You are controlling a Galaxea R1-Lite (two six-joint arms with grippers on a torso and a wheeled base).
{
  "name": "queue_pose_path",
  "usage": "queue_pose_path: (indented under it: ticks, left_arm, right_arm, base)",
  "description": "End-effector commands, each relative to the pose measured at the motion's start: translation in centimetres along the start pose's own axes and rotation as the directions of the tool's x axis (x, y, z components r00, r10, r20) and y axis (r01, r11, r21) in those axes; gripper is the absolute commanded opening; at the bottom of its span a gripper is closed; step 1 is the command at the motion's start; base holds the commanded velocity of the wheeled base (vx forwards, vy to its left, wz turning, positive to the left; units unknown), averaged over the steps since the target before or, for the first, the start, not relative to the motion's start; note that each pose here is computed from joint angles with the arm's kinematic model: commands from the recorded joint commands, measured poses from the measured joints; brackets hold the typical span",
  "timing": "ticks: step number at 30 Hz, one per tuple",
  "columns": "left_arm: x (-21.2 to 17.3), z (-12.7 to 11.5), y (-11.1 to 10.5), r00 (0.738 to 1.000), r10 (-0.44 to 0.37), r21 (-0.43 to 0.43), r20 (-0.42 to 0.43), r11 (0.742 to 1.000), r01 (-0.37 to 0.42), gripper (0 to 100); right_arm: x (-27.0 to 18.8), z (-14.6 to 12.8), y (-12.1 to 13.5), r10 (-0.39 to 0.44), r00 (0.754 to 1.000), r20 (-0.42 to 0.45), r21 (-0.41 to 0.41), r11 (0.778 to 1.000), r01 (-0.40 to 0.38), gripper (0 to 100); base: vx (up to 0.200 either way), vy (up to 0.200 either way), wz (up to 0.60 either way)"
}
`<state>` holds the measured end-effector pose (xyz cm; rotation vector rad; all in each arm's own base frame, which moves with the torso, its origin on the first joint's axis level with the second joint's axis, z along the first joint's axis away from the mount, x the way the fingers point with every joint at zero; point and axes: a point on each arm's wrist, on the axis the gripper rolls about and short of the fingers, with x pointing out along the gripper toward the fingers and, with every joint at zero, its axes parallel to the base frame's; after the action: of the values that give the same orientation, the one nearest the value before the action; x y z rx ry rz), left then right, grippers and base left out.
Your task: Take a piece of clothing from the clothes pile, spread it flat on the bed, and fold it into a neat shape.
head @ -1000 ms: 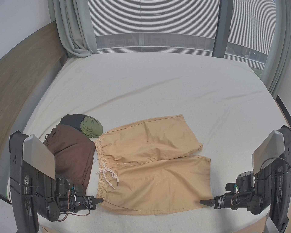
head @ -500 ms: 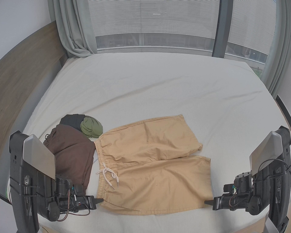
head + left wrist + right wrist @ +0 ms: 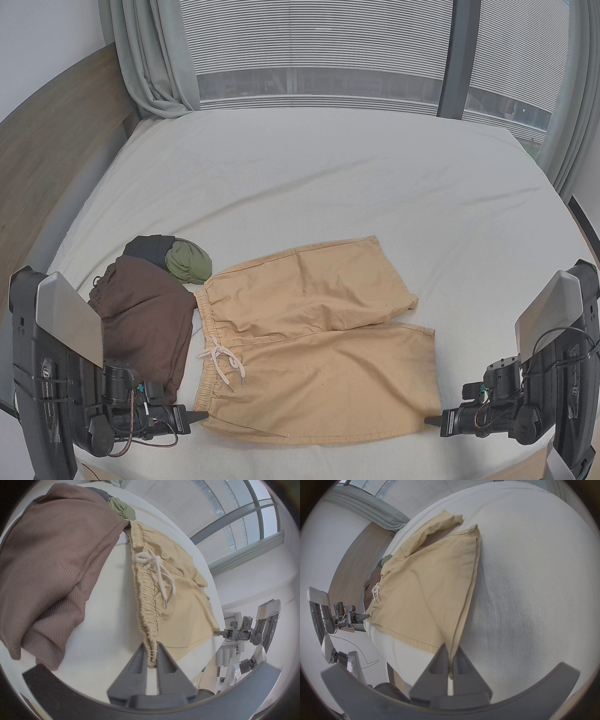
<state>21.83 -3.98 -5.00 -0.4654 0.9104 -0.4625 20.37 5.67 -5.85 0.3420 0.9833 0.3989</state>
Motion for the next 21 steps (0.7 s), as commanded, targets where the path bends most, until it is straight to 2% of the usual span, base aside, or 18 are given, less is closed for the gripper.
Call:
queue_pose_path:
  ticks: [1, 10, 15, 18, 21]
  left_arm:
    - [-1.1, -0.4, -0.2, 1.000, 0.002, -0.010, -0.011, 1.000, -0.002, 0]
    - [-1.1, -0.8, -0.1, 0.999, 0.000, -0.011, -0.039, 1.000, 0.000, 0]
    - [-1.1, -1.0, 0.0, 0.998, 0.002, 0.016, -0.056, 1.000, -0.001, 0]
    - [-1.2, -0.7, -0.2, 0.999, -0.009, 0.039, -0.035, 0.999, 0.011, 0]
    - [-1.3, 0.1, -0.4, 0.999, -0.038, 0.064, 0.007, 0.997, 0.037, 0]
  right_arm:
    - [-0.2, -0.5, 0.0, -0.004, 1.000, -0.025, 0.008, 1.000, 0.004, 0]
    - [-0.3, -0.5, 0.4, 0.025, 0.999, -0.039, -0.006, 1.000, -0.025, 0]
    - [-0.3, -0.7, 0.4, 0.029, 0.998, -0.053, -0.043, 0.999, -0.031, 0]
    - [-0.5, -0.2, 0.6, 0.055, 0.998, -0.025, -0.056, 0.997, -0.057, 0]
    - [-1.5, 1.0, 1.2, 0.110, 0.993, 0.042, -0.085, 0.991, -0.106, 0]
  base:
    - [0.000, 0.000, 0.00]
    - [0.000, 0.000, 0.00]
    - [0.000, 0.000, 0.00]
    - [0.000, 0.000, 0.00]
    - [0.000, 0.000, 0.00]
